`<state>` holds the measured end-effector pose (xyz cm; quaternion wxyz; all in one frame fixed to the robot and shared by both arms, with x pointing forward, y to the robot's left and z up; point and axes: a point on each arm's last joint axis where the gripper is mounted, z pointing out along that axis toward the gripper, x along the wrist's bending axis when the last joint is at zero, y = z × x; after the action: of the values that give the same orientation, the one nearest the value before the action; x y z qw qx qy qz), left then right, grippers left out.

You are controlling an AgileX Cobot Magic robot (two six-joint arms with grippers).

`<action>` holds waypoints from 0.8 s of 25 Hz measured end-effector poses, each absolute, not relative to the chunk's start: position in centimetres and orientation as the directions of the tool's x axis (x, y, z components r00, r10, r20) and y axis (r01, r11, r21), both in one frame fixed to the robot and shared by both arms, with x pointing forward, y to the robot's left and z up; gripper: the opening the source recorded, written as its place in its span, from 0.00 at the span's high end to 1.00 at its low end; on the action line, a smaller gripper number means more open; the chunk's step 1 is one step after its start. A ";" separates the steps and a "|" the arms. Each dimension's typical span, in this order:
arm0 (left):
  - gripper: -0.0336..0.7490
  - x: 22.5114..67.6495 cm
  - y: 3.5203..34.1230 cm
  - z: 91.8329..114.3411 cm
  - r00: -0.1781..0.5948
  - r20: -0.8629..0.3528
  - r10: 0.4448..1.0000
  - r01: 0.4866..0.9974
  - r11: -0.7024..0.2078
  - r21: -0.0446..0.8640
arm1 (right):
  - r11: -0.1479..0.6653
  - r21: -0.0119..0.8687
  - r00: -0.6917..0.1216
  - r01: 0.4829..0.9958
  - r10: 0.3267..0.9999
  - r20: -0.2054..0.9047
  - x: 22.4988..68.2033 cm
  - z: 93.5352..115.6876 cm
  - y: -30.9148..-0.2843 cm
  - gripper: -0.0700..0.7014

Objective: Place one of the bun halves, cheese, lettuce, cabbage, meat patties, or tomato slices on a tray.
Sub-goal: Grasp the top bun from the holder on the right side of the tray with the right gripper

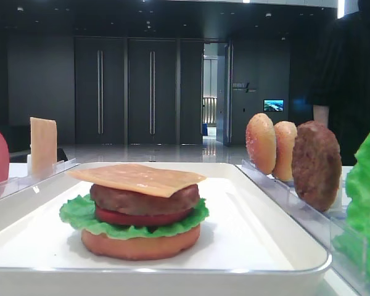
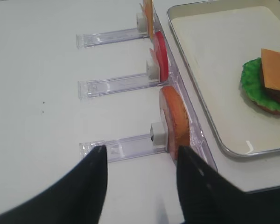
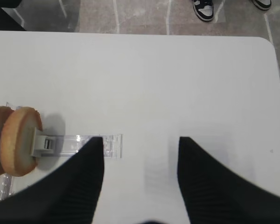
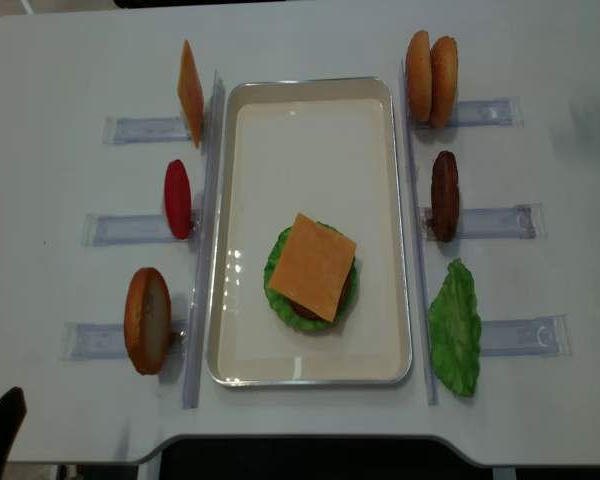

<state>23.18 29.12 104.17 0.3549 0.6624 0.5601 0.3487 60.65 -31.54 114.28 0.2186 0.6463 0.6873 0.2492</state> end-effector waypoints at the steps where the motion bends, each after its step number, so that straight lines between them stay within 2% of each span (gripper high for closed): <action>1: 0.48 23.2 29.1 104.2 0.129 0.064 0.989 0.495 -0.121 0.861 | 0.034 0.618 -0.065 0.786 0.998 0.027 60.6 114.3 -31.5 0.46; 7: 0.48 23.2 29.1 104.2 0.129 0.064 0.989 0.495 -0.121 0.861 | -0.019 0.581 -0.037 0.814 0.996 0.084 60.3 114.2 -29.8 0.49; 14: 0.48 23.2 29.1 104.2 0.129 0.064 0.989 0.495 -0.121 0.861 | 0.033 0.562 -0.137 0.827 0.980 0.145 60.7 113.7 -22.8 0.50; 20: 0.48 23.2 29.1 104.2 0.129 0.064 0.989 0.495 -0.121 0.861 | 0.081 0.528 -0.188 0.845 0.970 0.154 61.8 111.9 -17.7 0.50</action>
<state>23.18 29.12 104.17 0.3549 0.6624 0.5601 0.3487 61.81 -17.69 111.86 0.1192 0.6257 0.7253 0.2611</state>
